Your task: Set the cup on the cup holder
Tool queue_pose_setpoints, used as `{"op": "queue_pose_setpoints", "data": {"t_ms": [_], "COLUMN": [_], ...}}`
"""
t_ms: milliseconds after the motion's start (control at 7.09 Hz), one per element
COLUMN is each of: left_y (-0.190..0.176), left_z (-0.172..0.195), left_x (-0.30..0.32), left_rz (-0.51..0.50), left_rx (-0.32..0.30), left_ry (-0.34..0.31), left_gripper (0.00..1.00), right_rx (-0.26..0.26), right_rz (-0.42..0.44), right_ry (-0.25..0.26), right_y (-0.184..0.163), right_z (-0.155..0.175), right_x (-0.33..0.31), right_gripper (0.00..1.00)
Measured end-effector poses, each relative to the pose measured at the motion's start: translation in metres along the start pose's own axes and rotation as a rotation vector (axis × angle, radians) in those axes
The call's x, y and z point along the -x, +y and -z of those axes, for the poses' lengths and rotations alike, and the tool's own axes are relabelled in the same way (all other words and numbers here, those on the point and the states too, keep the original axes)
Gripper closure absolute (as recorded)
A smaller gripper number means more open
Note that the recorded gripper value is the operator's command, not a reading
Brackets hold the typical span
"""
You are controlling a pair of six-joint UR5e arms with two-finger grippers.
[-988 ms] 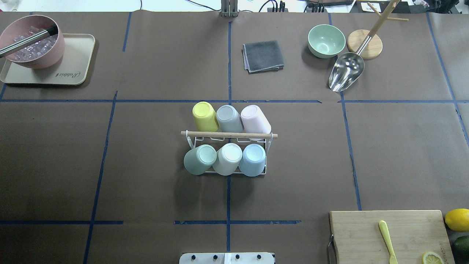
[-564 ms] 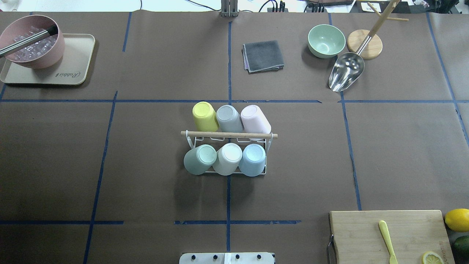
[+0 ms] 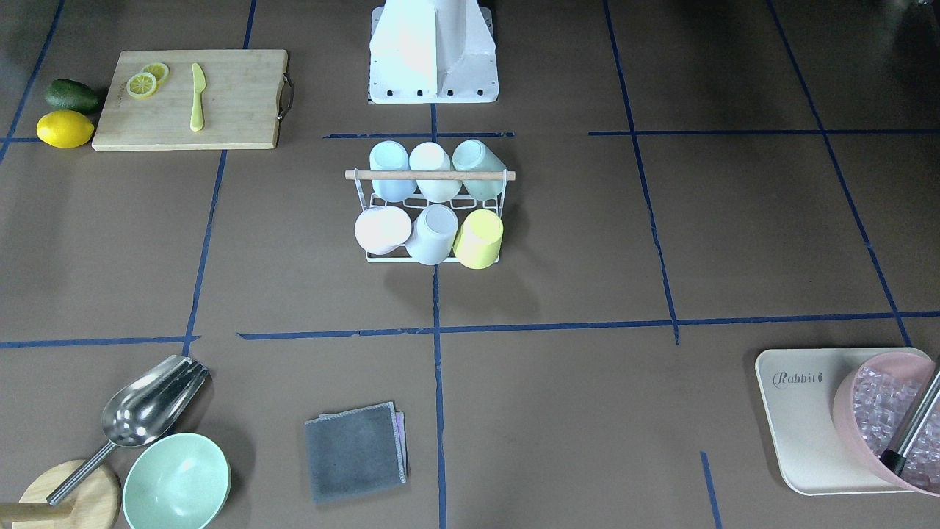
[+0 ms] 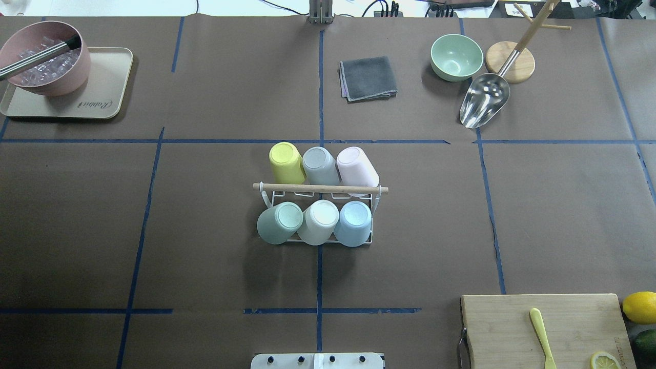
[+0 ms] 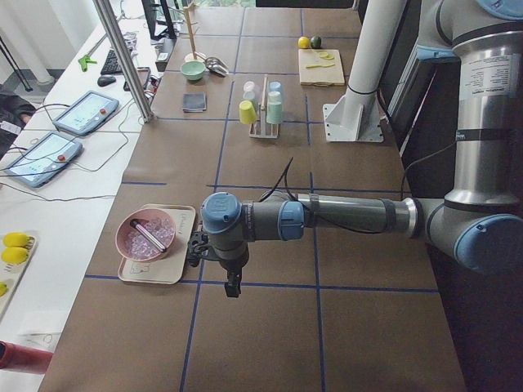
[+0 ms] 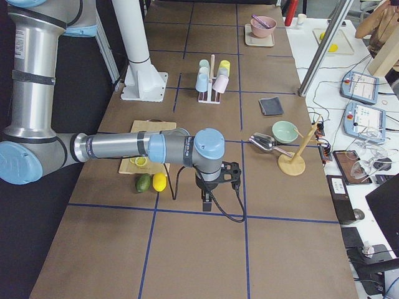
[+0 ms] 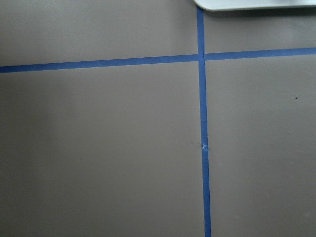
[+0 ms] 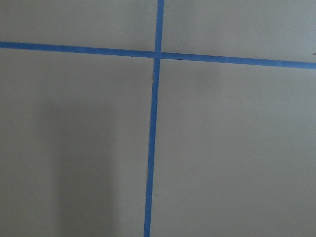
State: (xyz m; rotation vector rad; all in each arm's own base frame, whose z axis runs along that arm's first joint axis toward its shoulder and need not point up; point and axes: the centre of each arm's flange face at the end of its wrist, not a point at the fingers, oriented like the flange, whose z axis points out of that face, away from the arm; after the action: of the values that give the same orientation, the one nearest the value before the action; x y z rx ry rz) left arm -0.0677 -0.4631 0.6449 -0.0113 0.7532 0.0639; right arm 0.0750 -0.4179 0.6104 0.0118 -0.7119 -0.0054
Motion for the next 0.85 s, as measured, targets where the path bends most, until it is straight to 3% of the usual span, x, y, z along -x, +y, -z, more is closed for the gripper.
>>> {"op": "queue_pose_setpoints", "data": {"t_ms": [282,847], "left_y": [-0.0039,-0.0039], "left_z": [0.0028,0.0023], "left_x": [-0.0037,-0.0036], "left_rz": [-0.005,-0.003], "left_rx": [-0.006,-0.005], "left_ry": [0.009,0.017], "left_gripper": [0.00,0.00], "right_rx": [-0.001,-0.001], "right_rz": [-0.068,-0.082], "right_ry": [-0.001,0.000], "right_y": [-0.0001,-0.0005], "right_z": [0.0003,0.0003], "right_x": [0.0003,0.0002], "right_gripper": [0.00,0.00]}}
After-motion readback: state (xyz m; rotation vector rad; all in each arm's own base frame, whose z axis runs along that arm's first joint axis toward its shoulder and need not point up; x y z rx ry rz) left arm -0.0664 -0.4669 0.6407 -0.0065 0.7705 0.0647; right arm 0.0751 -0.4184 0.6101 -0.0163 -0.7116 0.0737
